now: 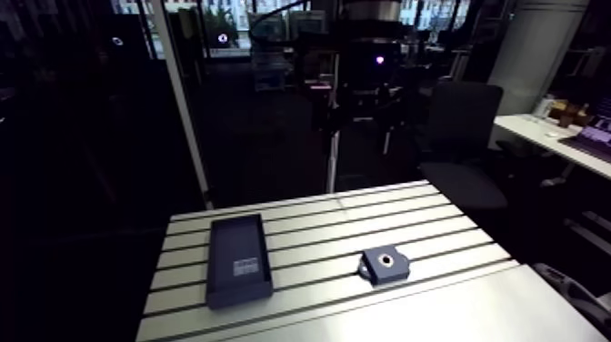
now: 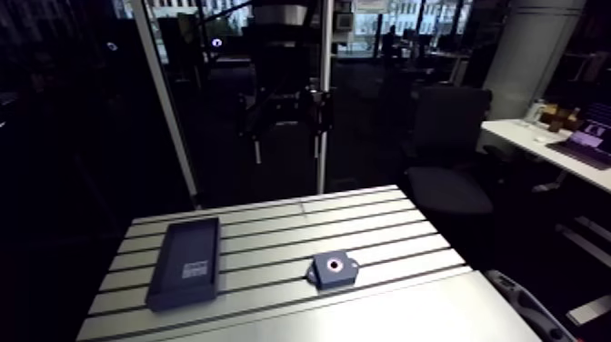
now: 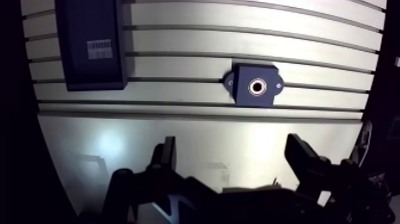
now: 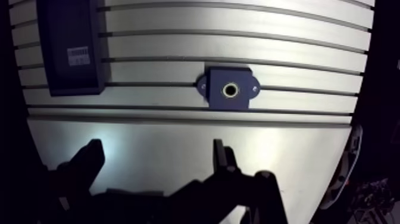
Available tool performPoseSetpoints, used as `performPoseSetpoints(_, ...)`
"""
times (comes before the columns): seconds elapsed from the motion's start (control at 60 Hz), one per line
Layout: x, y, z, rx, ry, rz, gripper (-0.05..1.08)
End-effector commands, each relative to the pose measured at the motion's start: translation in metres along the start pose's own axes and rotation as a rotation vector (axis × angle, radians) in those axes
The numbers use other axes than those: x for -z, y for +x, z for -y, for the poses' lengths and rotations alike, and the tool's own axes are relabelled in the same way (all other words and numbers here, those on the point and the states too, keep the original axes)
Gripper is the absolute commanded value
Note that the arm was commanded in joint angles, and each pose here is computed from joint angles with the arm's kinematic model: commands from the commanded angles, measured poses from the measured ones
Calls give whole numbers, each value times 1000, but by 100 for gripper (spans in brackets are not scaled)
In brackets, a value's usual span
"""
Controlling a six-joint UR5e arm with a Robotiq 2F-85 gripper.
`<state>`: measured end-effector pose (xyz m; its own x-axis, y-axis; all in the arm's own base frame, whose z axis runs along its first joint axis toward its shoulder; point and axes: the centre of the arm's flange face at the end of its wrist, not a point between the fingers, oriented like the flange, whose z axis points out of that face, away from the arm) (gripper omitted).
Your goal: Pick up the bearing and press it into the housing until flush.
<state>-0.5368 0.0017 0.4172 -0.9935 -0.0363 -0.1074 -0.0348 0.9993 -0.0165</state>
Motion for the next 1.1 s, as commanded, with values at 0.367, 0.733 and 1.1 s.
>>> performPoseSetpoints(0.367,86,-22,60,40,-23,-63,1)
performPoseSetpoints(0.733,75,-11,58,42,-15,-47,1)
performPoseSetpoints(1.1,67,-6,57,40,-14,-33,1)
